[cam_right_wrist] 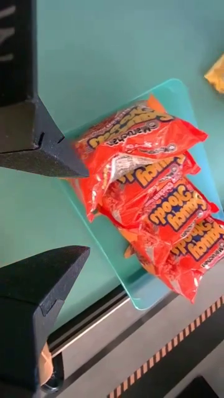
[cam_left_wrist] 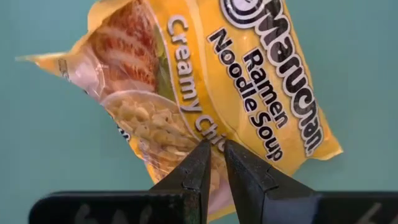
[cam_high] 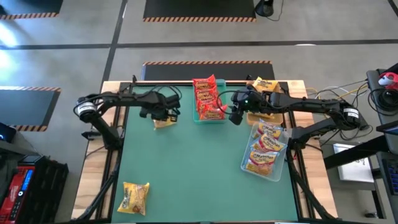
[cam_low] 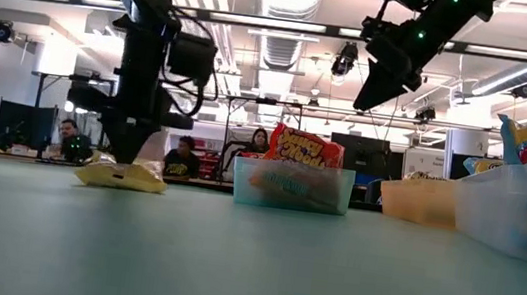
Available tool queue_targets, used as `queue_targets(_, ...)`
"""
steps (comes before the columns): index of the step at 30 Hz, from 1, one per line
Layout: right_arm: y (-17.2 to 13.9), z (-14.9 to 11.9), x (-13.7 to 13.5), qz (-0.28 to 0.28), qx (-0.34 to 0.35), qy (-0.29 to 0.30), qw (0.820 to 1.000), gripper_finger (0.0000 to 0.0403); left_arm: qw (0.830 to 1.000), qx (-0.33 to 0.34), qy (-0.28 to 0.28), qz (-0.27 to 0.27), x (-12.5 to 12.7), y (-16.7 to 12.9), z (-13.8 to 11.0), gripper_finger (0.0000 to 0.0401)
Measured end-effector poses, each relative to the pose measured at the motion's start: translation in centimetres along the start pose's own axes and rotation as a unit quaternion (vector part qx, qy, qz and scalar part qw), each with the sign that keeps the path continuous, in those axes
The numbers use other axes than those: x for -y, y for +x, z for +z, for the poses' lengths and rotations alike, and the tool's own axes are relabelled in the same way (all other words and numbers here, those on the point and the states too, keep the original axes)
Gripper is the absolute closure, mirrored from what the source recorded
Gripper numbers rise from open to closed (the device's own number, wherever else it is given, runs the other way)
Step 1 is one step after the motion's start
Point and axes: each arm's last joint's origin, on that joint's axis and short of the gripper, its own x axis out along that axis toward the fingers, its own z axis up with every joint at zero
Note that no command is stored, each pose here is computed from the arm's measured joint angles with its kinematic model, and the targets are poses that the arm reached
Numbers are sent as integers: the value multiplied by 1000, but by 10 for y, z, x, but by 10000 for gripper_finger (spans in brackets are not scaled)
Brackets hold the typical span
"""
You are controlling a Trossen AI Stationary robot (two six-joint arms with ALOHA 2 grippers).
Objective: Sort Maruchan noodles
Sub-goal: Put the yellow noodle pack into the orange bin
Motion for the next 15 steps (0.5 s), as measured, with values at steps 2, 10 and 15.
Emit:
queue_targets(2,0,-1,0,0,-8,-3,1000,225,1000,1,0,-17,8,-2,-10,365)
queue_targets(10,0,-7,0,-1,-34,-9,999,227,992,11,-2,-126,47,-15,-53,365)
queue_targets(15,0,-8,0,-2,-42,-10,999,230,978,23,-11,-205,68,-25,-78,365)
